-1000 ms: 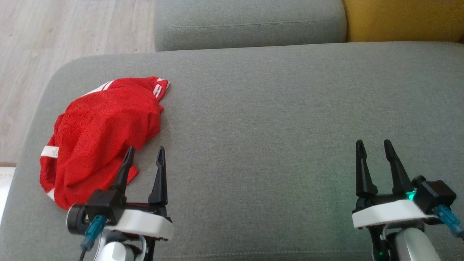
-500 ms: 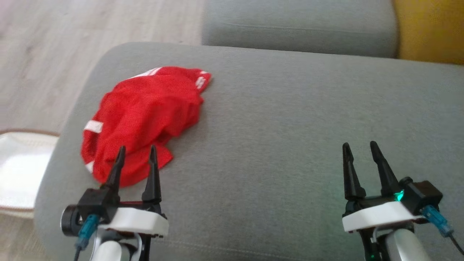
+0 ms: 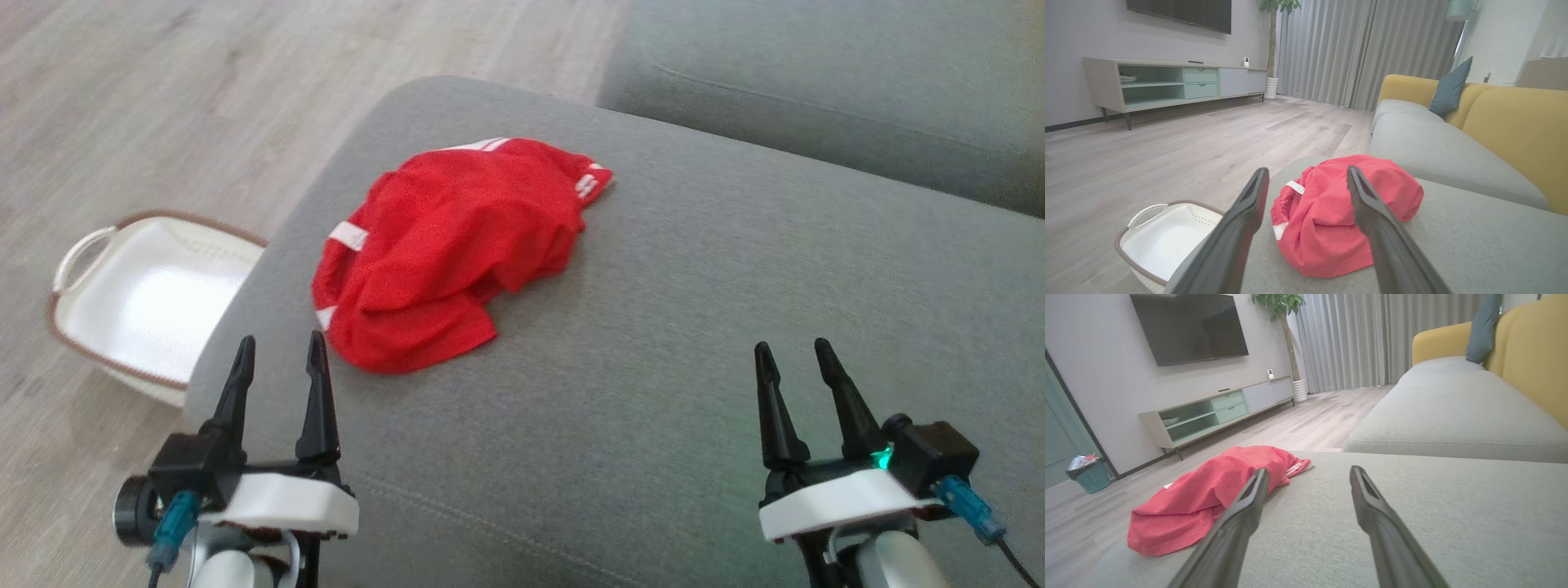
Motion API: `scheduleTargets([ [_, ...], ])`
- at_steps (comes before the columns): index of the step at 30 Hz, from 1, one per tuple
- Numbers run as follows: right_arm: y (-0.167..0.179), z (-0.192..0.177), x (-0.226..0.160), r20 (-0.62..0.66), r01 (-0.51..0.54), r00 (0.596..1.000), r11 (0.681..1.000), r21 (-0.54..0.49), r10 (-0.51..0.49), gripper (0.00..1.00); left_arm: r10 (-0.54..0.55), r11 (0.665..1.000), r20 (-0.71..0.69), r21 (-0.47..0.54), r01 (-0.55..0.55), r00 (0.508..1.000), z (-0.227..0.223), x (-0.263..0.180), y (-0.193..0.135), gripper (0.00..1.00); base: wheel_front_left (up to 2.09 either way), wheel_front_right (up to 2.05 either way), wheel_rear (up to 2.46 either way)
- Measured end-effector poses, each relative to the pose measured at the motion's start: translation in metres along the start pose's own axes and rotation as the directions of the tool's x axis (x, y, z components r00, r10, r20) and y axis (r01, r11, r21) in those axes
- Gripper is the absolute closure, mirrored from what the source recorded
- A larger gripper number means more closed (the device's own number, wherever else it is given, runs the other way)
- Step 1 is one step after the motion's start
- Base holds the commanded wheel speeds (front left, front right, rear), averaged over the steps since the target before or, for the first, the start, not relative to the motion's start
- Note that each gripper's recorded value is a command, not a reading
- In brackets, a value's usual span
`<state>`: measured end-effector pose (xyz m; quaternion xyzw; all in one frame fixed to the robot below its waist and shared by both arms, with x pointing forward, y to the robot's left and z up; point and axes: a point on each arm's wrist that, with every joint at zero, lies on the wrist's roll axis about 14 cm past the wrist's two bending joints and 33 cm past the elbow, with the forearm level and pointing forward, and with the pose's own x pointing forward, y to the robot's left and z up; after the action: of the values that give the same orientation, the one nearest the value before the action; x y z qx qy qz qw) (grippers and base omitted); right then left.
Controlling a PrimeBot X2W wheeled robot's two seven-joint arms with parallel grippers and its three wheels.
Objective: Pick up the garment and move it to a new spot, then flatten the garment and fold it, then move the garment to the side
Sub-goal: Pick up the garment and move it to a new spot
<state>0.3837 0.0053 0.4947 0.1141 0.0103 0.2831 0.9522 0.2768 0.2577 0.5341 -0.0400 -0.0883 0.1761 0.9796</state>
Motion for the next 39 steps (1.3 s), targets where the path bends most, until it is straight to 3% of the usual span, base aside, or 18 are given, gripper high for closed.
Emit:
scheduleTargets([
  [8,0.02,-0.006,0.01,-0.018,-0.063,0.998,0.998,0.018,0.063,0.0,0.061,0.998,0.002,0.008,-0.061,0.998,0.002,-0.011,0.021,0.0,0.0,0.0,0.0],
  [18,0.014,-0.01,0.006,-0.026,-0.044,0.999,0.999,0.027,0.045,0.0,0.102,0.994,0.008,0.023,-0.103,0.995,0.004,-0.005,0.036,0.0,0.0,0.0,0.0],
  [24,-0.018,-0.016,0.006,-0.034,0.042,0.999,0.999,0.031,-0.041,0.0,0.106,0.994,-0.007,0.018,-0.105,0.994,-0.001,0.015,0.042,0.0,0.0,0.0,0.0],
  [30,-0.071,-0.005,0.016,0.017,0.17,0.985,0.985,0.014,-0.17,0.0,0.008,0.999,-0.026,0.043,-0.007,1.0,-0.011,0.062,0.028,0.0,0.0,0.0,0.0],
  [34,-0.104,-0.003,0.019,0.038,0.248,0.968,0.969,0.005,-0.248,0.0,-0.075,0.994,-0.115,0.074,0.084,0.991,-0.04,0.096,0.017,0.0,0.0,0.0,0.0],
  [39,-0.131,-0.011,0.022,0.035,0.302,0.953,0.953,-0.006,-0.302,0.0,-0.16,0.975,-0.29,0.104,0.197,0.944,-0.075,0.148,-0.002,0.0,0.0,0.0,0.0],
])
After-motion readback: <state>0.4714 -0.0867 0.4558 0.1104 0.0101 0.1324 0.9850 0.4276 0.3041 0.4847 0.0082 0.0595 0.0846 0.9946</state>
